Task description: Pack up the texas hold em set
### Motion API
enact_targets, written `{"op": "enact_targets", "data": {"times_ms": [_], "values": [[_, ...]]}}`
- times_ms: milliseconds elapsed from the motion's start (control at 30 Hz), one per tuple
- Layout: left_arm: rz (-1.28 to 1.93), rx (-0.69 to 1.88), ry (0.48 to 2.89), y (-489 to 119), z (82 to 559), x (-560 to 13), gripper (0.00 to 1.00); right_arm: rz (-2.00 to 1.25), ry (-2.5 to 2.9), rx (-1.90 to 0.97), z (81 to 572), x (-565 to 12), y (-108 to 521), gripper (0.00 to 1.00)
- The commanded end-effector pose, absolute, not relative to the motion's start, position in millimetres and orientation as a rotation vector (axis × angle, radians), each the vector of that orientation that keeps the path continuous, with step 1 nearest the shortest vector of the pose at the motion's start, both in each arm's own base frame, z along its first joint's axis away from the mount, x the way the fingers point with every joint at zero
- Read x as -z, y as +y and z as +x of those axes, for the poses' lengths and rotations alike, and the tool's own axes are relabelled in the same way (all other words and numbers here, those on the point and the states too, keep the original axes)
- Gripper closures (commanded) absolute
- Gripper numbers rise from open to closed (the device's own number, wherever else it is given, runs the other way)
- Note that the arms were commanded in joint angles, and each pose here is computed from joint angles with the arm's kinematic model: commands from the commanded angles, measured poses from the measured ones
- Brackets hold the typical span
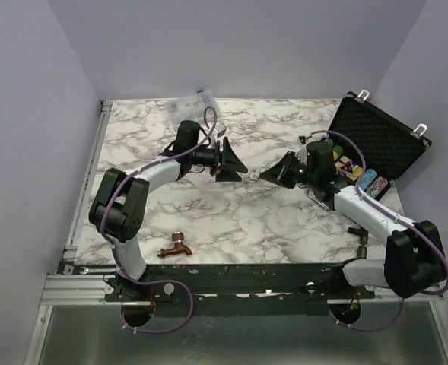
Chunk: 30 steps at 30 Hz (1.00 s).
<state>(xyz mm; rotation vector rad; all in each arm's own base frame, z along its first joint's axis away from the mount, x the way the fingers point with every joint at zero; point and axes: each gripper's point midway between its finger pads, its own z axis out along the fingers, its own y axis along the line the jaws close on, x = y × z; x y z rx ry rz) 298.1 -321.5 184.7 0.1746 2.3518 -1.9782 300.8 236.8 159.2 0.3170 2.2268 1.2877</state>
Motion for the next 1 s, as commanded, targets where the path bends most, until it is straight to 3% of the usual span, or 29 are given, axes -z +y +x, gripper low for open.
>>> {"op": "enact_targets", "data": {"times_ms": [0, 67, 200, 433, 967], "values": [[0.099, 1.505, 2.499, -288.1, 321.0, -164.4, 0.34, 0.115, 2.431, -0.520, 310.5, -132.4, 156.3, 1.00], [0.080, 1.370, 2.516, -278.7, 326.7, -163.5, 0.34, 0.031, 2.519, -0.146, 314.1, -123.9, 111.5, 1.00], [0.068, 1.412, 2.463, -280.0, 321.2, -173.3, 0.34, -0.093, 2.609, 0.413, 315.2, -120.5, 46.1, 0.99], [0.092, 1.442, 2.457, -286.4, 312.9, -174.7, 0.34, -0.234, 2.508, 0.458, 342.9, -149.7, 45.5, 0.99], [0.163, 1.580, 2.413, -300.8, 296.3, -186.9, 0.34, -0.426, 2.621, 0.637, 360.8, -112.7, 47.6, 0.99]]}}
